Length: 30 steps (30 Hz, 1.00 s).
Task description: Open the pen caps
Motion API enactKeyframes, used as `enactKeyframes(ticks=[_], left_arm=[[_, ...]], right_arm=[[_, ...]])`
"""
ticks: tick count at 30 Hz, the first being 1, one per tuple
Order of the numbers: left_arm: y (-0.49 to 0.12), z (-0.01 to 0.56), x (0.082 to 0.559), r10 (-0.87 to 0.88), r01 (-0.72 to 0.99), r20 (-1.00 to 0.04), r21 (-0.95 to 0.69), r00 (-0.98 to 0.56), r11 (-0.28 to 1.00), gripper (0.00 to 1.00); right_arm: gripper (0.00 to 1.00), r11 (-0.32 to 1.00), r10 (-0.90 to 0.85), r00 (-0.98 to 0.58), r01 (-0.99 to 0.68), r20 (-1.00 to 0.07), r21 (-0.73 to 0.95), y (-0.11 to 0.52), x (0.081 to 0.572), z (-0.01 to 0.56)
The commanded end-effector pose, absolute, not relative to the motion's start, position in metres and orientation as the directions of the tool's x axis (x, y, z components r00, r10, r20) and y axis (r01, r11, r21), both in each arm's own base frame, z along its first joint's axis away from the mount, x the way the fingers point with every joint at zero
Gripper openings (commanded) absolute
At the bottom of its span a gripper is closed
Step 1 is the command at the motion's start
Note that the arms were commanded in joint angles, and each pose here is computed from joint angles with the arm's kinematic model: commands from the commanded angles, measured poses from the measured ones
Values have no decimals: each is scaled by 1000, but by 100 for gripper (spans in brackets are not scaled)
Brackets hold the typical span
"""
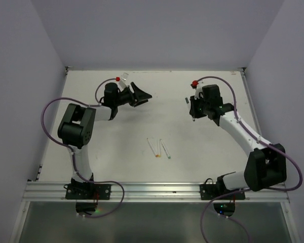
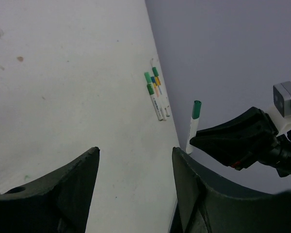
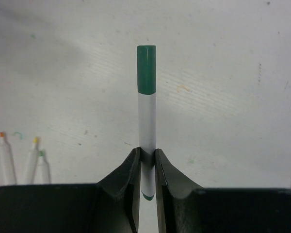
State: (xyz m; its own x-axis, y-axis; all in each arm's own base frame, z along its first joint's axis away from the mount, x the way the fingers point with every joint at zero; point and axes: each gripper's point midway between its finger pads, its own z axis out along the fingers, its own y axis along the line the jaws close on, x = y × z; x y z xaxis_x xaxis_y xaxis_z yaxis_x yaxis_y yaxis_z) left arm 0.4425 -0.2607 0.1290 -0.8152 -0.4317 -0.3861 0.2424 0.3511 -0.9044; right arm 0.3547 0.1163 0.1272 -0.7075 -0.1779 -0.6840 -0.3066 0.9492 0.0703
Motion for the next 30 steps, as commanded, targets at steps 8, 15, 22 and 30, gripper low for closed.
enactKeyframes(ticks=[8,15,22,30], left_arm=[[-311,220,405,-394,522,-562,-826,-727,213,65],[-339,228,395,-370,558,-585,-808,-722,188,65],[-356,233,383,-359,551,-563,-822,-744,148,65],[-365,227,378,-345,529,-543,-837,-765,144,64]], right_arm=[[0,849,-121,-674,-451,-728,277,178,321,176],[0,792,-105,-643,-516,-758,327,210,311,195],[0,780,-100,-629,-530,-771,332,219,317,204],[0,775,-84,-614,-535,-785,335,225,321,211]])
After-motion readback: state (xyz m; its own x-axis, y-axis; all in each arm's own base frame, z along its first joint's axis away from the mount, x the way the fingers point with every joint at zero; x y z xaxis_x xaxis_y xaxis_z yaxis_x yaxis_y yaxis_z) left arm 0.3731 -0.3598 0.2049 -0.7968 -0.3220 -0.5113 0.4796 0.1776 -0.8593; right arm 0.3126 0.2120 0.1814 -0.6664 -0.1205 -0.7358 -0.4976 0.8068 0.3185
